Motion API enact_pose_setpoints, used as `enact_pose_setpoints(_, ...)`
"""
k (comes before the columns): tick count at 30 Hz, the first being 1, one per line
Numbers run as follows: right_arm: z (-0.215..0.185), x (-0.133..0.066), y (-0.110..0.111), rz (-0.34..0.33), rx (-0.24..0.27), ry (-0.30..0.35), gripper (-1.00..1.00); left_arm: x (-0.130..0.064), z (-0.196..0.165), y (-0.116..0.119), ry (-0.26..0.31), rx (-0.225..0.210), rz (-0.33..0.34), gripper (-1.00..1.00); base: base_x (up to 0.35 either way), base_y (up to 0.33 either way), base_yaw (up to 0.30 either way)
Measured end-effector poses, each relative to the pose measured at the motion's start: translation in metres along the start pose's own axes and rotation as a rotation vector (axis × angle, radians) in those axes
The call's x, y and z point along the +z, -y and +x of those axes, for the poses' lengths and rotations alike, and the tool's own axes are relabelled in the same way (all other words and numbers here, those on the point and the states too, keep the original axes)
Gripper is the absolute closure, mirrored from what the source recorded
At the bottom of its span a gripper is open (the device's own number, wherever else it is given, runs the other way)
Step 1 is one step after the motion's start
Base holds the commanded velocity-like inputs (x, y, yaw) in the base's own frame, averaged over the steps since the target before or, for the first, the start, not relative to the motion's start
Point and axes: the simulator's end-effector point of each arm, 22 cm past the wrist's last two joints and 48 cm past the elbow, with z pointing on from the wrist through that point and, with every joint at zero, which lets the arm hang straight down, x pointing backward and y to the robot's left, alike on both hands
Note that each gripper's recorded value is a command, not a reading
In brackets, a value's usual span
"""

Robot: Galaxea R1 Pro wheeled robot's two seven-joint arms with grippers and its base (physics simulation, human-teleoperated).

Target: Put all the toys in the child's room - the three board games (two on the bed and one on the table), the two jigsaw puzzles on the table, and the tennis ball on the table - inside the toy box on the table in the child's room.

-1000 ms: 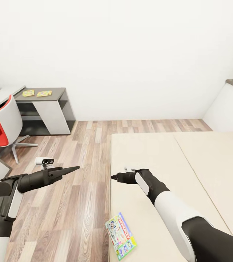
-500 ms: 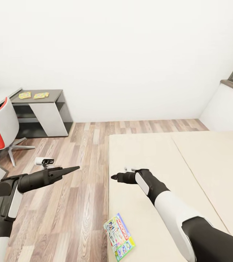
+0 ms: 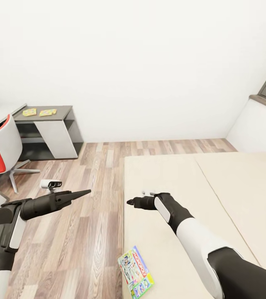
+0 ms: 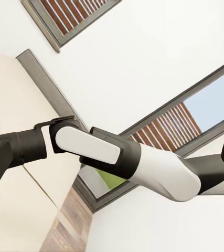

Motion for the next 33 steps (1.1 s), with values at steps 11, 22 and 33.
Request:
enact_pose_setpoints(11,-0.006,-0.006,-0.004,-0.001,-0.008,0.013,-1.0,0.001,-0.003,0.007,0.0,0.015,0.003,-1.0,0.0,0.0,0.0)
enact_pose_setpoints(22,-0.013,-0.013,-0.009,-0.002,-0.017,0.028,-1.0,0.001,-0.006,0.015,0.002,0.031,0.009,-1.0,0.0,0.0,0.0)
enact_pose_setpoints(33,-0.02,-0.021,-0.014,-0.003,-0.026,0.043,-1.0,0.002,-0.009,0.024,0.004,0.048,0.015,-1.0,0.0,0.0,0.0)
